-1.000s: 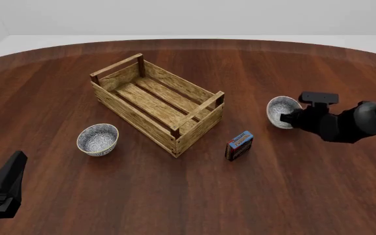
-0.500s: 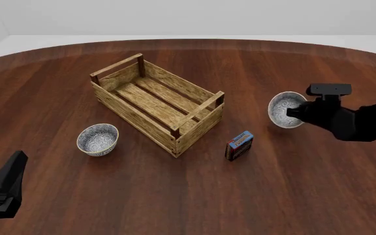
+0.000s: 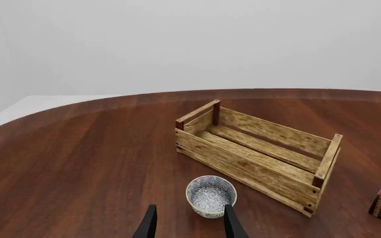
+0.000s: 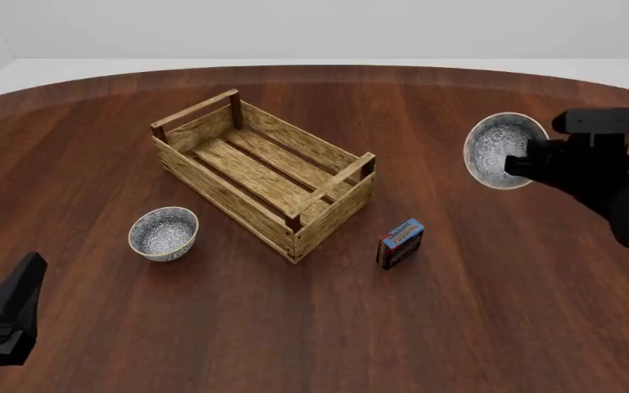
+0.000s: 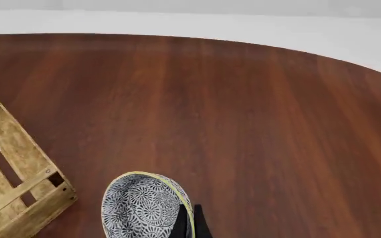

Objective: Stack the right bowl on the left bowl and place them in the tray.

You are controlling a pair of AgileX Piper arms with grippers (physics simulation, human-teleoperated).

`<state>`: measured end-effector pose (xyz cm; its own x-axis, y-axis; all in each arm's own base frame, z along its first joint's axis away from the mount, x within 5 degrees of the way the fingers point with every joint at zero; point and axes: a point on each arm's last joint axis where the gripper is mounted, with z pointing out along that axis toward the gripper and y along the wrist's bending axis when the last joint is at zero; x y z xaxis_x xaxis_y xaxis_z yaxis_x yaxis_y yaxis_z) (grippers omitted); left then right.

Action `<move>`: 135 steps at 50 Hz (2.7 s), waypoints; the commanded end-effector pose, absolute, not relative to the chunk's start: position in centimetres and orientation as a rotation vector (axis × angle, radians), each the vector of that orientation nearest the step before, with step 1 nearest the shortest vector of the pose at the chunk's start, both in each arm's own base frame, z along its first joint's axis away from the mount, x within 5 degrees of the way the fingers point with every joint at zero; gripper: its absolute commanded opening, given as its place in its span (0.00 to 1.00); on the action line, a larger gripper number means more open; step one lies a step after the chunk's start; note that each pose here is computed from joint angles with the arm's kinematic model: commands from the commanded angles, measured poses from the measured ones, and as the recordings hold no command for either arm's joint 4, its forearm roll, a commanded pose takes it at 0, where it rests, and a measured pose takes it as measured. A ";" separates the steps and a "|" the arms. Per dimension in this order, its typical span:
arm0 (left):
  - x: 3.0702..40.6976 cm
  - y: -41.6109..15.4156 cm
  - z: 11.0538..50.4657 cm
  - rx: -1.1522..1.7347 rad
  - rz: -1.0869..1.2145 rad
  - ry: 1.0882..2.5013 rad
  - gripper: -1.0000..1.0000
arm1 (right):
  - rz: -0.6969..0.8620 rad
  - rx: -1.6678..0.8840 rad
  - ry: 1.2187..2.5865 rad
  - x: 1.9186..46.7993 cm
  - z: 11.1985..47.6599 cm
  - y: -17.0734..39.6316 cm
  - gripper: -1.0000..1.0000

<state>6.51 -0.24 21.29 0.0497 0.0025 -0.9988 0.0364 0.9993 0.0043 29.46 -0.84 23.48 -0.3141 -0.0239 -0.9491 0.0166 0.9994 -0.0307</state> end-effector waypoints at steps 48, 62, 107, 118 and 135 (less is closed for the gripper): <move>6.5 -0.3 21.3 0.010 -0.071 1.525 1.00 | 0.181 -0.280 1.531 14.2 31.7 4.3 0.00; 6.6 -1.3 24.2 0.120 -0.189 1.488 1.00 | 0.175 -0.338 1.533 15.5 31.8 5.3 0.00; 9.3 -8.9 36.8 0.562 -0.599 1.321 1.00 | 0.177 -0.393 1.571 17.1 30.4 6.4 0.00; 10.8 -11.1 37.5 0.598 -0.621 1.316 1.00 | 0.192 -0.412 1.572 17.0 30.3 6.8 0.00; 13.7 -14.9 36.2 0.638 -0.632 1.359 1.00 | 0.222 -0.443 1.572 16.7 30.1 7.4 0.00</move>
